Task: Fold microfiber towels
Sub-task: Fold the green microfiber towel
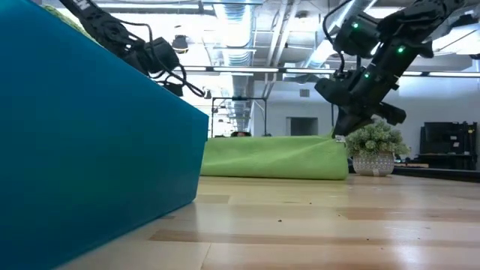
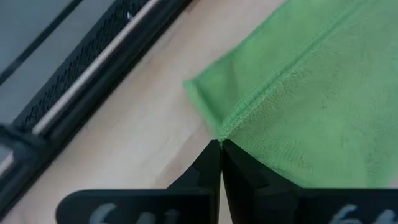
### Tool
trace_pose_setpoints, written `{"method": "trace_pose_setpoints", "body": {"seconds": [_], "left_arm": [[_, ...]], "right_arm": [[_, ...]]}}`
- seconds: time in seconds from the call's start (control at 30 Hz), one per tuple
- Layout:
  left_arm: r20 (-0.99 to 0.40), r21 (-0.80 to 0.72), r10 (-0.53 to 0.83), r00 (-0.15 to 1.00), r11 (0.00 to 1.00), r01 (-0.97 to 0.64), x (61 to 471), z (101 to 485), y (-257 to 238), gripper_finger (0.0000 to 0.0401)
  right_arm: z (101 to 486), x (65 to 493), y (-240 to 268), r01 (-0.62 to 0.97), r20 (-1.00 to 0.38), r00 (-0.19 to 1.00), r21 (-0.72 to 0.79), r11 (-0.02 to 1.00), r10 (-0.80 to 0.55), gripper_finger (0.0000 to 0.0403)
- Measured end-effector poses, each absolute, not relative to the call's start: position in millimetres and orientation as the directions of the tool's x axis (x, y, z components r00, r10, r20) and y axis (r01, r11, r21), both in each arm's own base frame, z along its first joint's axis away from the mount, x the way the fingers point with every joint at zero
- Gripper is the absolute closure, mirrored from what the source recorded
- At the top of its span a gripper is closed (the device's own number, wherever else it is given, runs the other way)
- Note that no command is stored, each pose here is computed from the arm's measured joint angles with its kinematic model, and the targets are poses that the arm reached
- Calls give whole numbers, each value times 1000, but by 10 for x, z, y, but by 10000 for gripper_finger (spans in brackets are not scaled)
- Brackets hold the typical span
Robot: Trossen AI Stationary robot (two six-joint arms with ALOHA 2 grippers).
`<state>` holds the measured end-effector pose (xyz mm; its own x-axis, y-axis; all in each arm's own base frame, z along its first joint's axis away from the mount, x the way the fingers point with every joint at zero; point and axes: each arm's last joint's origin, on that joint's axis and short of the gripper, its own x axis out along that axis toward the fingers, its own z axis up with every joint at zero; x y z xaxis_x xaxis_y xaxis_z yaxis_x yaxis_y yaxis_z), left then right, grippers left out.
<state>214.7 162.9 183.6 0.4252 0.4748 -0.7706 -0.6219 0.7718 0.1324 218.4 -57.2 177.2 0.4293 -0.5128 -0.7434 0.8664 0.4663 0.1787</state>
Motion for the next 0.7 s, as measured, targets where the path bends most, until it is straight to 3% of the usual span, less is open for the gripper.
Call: {"method": "trace_pose_setpoints", "body": {"seconds": [0.7], "left_arm": [[-725, 166, 518, 454, 771, -615, 2159, 1884, 1801, 401]], "right_arm": [[1732, 2141, -868, 904, -754, 387, 197, 379, -531, 380]]}}
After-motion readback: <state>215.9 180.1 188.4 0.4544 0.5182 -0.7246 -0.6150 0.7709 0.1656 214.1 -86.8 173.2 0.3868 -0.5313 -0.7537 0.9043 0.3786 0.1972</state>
